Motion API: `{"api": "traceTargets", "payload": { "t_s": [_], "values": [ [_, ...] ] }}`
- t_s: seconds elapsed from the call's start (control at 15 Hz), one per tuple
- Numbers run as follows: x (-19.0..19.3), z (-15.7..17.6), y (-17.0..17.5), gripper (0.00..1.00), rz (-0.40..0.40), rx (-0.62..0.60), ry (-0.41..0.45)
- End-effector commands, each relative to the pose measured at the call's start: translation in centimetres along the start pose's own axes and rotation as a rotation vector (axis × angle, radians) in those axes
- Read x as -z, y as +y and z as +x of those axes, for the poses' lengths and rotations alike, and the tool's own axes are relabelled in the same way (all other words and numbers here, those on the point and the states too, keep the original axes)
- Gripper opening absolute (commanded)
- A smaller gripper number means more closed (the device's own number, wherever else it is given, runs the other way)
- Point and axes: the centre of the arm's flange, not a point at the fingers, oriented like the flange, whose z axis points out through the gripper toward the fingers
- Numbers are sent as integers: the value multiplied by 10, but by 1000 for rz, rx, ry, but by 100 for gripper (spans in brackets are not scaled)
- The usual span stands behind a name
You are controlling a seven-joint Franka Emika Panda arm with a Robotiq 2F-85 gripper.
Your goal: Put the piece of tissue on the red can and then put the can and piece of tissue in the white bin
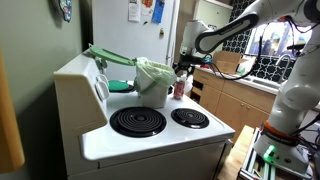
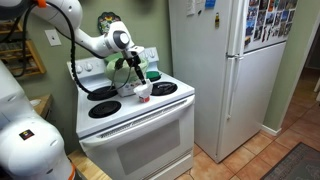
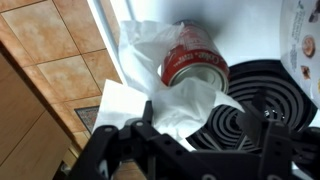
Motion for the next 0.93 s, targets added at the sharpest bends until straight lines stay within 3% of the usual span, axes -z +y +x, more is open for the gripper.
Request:
{"api": "traceTargets", "payload": {
  "t_s": [0.0,0.07,0.13,0.2,0.67,0.73,0.87],
  "values": [
    [5,2,3,92,17,-27,30],
    [8,2,3,76,24,-29,34],
    [11,3,4,67,28,-33,40],
    [14,3,5,63,35,-33,42],
    [26,2,2,7,78,-44,42],
    [27,-1,1,1,87,-40,34],
    [21,-8,-3,0,78,-31,12]
  ]
}}
